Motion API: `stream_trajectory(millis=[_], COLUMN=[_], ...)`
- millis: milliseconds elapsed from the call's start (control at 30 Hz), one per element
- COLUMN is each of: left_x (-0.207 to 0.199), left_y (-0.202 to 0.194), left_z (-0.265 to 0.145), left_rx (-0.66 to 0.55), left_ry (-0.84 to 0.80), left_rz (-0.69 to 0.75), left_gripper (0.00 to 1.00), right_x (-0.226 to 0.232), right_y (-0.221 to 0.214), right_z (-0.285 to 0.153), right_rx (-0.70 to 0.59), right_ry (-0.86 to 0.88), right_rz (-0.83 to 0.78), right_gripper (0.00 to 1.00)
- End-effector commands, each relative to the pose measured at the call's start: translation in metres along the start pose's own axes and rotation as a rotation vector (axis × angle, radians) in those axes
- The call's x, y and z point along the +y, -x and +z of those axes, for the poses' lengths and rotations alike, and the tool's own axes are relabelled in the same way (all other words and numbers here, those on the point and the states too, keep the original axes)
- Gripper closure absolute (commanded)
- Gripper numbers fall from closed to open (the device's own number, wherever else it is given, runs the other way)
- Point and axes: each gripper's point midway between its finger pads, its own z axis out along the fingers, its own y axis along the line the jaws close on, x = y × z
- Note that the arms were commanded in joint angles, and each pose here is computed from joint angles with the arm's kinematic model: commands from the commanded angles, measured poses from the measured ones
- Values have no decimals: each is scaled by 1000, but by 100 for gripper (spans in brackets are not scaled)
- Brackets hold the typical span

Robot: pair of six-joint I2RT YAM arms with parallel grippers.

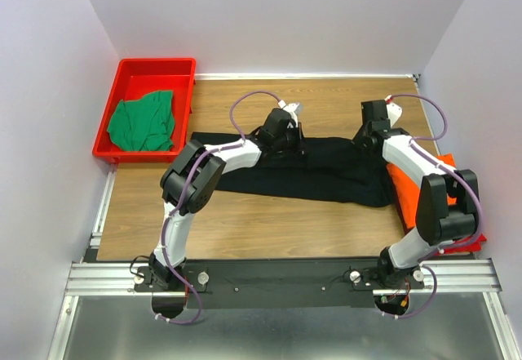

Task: Fold and stack the t-shirts
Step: Fold the tshirt

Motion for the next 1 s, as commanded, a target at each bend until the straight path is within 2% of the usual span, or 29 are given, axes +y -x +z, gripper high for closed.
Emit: stream_trajectory(millis=[0,167,233,267,367,400,500,667,767,800,833,900,967], left_x=[3,17,24,29,37,42,45,38,20,14,3,-7,-23], left_y=[9,3,0,1,6,7,20,38,43,45,43,42,39], left_z=[-3,3,4,3,-1,-3,-14,-31,-41,-42,-41,-39,-29], left_rx=[-43,-29,-22,-23,-31,-35,-71,-102,-117,-118,-115,-110,-95], left_ry=[18,46,63,86,107,126,160,200,189,181,167,155,124], left_rz=[-5,-14,-21,-26,-31,-28,-5,25,67,85,105,141,174], left_gripper=[100,100,100,100,84,71,56,55,60,65,67,73,80], right_x=[8,2,-5,-8,-9,-9,-6,4,13,13,17,21,23], right_y=[15,5,-1,-5,-6,-5,5,1,-9,-14,-19,-24,-32], right_z=[11,21,24,28,28,26,16,-2,-10,-10,-12,-14,-14], right_rx=[-44,-26,-18,-11,-8,-11,-40,-16,22,34,46,63,90], right_ry=[-12,-45,-71,-83,-85,-83,-62,29,88,94,112,130,147], right_rz=[16,8,0,-4,-15,-13,-16,-8,14,12,12,13,21], right_gripper=[100,99,88,73,49,39,29,33,49,53,53,62,62])
